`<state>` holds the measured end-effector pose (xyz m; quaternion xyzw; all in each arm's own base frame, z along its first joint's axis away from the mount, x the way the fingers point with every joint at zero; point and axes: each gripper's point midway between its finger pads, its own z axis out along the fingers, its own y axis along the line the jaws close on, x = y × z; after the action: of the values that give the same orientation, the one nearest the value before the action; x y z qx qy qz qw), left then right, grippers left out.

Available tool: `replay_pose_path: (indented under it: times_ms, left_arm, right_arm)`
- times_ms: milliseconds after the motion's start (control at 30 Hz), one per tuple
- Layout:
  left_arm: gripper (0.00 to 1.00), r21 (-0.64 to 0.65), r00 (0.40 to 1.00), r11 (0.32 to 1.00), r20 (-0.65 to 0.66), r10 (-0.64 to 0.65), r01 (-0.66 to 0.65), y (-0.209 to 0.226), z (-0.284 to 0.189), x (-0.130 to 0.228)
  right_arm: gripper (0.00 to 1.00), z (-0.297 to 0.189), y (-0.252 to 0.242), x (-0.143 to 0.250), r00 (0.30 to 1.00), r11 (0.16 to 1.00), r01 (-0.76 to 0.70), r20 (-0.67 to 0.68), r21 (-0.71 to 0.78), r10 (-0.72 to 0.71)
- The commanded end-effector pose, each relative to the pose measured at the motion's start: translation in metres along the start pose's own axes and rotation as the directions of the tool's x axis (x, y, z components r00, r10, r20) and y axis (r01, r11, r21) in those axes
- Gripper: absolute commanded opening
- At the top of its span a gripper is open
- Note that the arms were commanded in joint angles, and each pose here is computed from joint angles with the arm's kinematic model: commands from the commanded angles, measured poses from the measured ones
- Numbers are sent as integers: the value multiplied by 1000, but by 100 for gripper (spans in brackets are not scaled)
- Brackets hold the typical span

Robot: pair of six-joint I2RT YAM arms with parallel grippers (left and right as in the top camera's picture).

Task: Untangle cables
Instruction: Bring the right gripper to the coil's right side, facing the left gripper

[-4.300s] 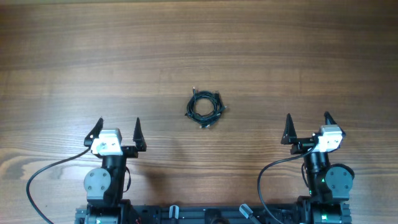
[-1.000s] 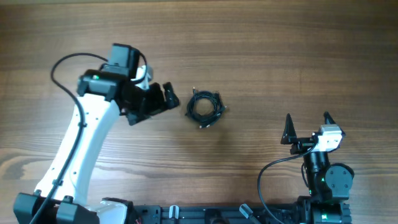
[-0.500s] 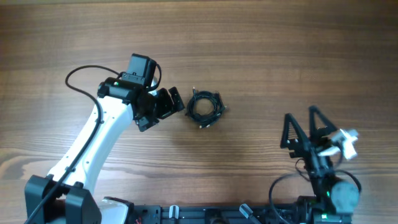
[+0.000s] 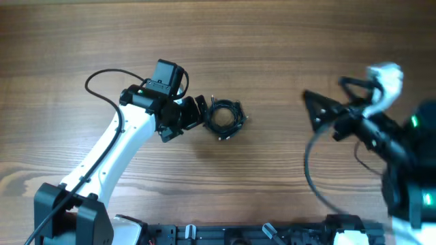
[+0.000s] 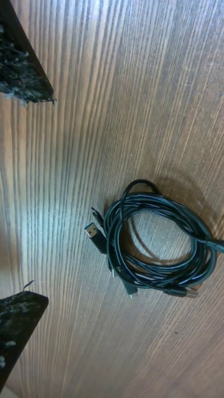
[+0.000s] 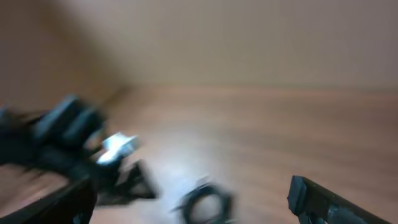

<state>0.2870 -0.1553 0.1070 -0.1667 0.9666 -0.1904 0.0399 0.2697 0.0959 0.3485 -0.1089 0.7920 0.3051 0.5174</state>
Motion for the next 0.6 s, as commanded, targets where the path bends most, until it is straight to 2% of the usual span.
replay_pose_path:
  times_ms: [0, 67, 100, 167, 200, 300, 333, 433, 467, 500, 567]
  left_arm:
    - [100, -1, 1000, 1000, -15, 9, -9, -4, 6, 6]
    - [100, -27, 1000, 1000, 10, 13, -13, -1, 7, 2]
    - [100, -31, 1000, 999, 6, -11, 11, 0, 9, 2]
    - [100, -63, 1000, 998, 12, -17, 18, 5, 15, -1]
    - [100, -97, 999, 995, 27, -21, 23, 12, 18, -5]
    - [100, -134, 999, 990, 13, -46, 48, 23, 32, -11]
    - [100, -143, 998, 988, 16, -56, 57, 26, 37, -16]
    - [100, -154, 996, 984, 19, -92, 94, 36, 42, -25]
    - [100, -157, 994, 982, 21, -103, 105, 39, 42, -27]
    - [100, -153, 994, 982, 27, -106, 109, 40, 43, -30]
    - [89, -123, 995, 988, 11, -95, 95, 30, 48, -27]
  right_arm:
    - [100, 33, 14, 25, 953, 937, -266, -210, -228, 219]
    - [100, 64, -17, 52, 875, 901, -416, -322, -121, 360]
    - [100, 77, -28, 72, 837, 894, -445, -379, -53, 394]
    - [100, 101, -55, 140, 705, 867, -432, -506, 249, 497]
    - [100, 108, -58, 164, 666, 861, -384, -545, 334, 509]
    - [100, 136, -37, 188, 647, 893, -338, -616, 297, 449]
    - [97, 143, -34, 190, 622, 862, -391, -599, 321, 505]
    - [76, 158, -25, 189, 625, 861, -423, -597, 282, 503]
    - [74, 164, -22, 194, 622, 862, -425, -603, 277, 500]
    - [74, 170, -26, 205, 599, 843, -422, -596, 334, 535]
    - [74, 176, -32, 227, 569, 822, -391, -592, 414, 570]
